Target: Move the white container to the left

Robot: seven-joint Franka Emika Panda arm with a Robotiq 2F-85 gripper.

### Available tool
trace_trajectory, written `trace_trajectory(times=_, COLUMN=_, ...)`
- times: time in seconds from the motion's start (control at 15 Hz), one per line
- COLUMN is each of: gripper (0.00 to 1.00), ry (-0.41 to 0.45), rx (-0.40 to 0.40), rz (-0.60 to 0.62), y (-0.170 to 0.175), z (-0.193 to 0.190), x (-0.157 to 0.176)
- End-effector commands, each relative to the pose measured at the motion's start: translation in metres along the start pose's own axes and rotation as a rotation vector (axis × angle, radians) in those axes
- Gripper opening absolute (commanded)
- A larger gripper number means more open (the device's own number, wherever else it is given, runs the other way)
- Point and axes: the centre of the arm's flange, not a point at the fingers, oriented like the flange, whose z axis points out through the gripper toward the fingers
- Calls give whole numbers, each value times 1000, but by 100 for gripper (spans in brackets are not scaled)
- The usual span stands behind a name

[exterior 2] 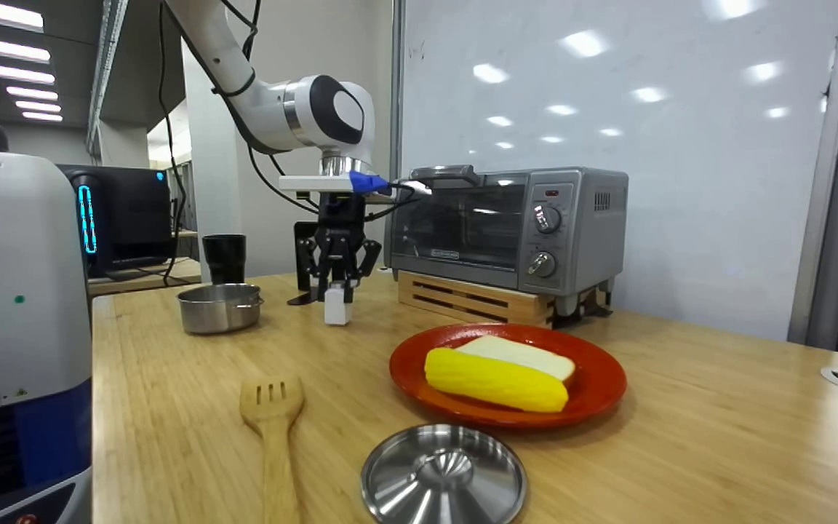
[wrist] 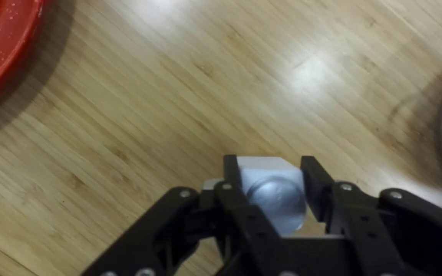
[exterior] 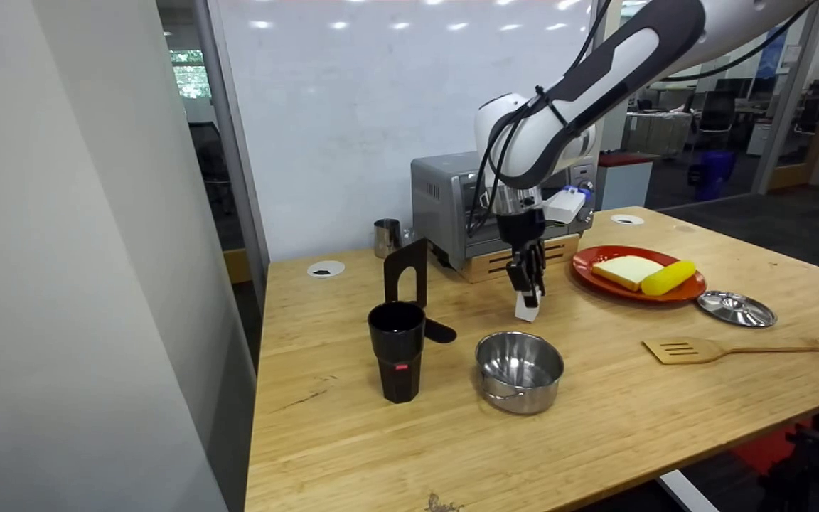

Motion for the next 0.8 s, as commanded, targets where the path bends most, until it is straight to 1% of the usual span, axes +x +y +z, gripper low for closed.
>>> trace_trajectory(times=0.0, gripper=77, ry=-22, rx=-14, rz=-5, y=0, z=-2, x=3)
trace_trajectory(times=0.2, gripper=97, ry=-23, rx=-25, rz=-16, y=-10, z=-5, x=-3)
trace_trajectory(times=0.27, gripper=100, ry=-24, rx=-31, rz=-22, y=-13, z=-5, x=-5)
trace_trajectory(times=0.6, gripper=100, ry=-15, rx=-77, rz=-52, y=-33, z=-25, x=-24)
trace_trajectory(times=0.73, gripper=100, ry=-16, rx=-94, rz=-64, y=-39, z=-36, x=-40)
